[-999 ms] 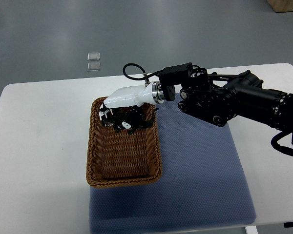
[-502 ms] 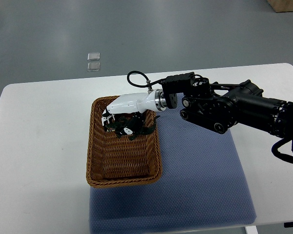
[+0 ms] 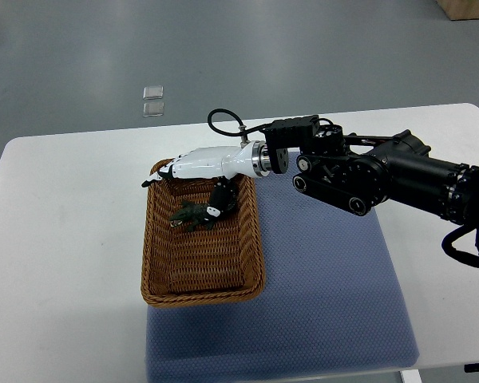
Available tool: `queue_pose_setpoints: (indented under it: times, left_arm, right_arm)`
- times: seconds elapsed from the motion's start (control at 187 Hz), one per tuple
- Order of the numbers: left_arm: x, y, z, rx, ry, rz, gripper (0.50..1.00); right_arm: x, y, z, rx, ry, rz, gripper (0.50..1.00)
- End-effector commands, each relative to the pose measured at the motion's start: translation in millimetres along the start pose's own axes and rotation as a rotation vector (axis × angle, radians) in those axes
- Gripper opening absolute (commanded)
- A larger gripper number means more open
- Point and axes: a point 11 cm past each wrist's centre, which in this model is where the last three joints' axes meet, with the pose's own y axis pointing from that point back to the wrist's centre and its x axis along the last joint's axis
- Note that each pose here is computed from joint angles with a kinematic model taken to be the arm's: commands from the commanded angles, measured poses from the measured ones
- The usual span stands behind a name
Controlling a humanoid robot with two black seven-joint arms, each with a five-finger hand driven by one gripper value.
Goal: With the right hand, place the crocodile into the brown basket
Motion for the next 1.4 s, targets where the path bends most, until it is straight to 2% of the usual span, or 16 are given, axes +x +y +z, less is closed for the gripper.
queue_pose_setpoints:
  times: [0.0,0.176,0.385,0.572,0.775,0.994,1.394]
  left_arm:
    - [0.0,0.0,0.0,0.000,0.000,0.000,1.000]
    - [0.0,0.0,0.0,0.000,0.000,0.000,1.000]
    - [0.0,0.0,0.0,0.000,0.000,0.000,1.000]
    - [0.0,0.0,0.0,0.000,-0.001,0.000,1.000]
    - [0.0,0.0,0.0,0.000,-0.001,0.000,1.000]
    - [0.0,0.0,0.0,0.000,-0.001,0.000,1.000]
    - [0.0,0.0,0.0,0.000,-0.001,0.000,1.000]
  right_arm:
    - [9.1,0.8,-0.6,0.002,-0.102,0.034,0.921]
    - [13.9,2.6,3.1,-0.007,-0.304,0.065,0.921]
    - [6.1,12.6,28.9,-0.040,-0.620,0.191,0.921]
    - [22.5,62.5,67.3,-0.028,-0.948,0.367,0.924]
    - [17.5,105.9,106.2,-0.080,-1.192,0.498,0.926]
    - [-15.8,133.4,142.7,-0.184,-1.424,0.600,0.926]
    - [-35.3,163.8,162.9,-0.139,-1.737,0.705,0.928]
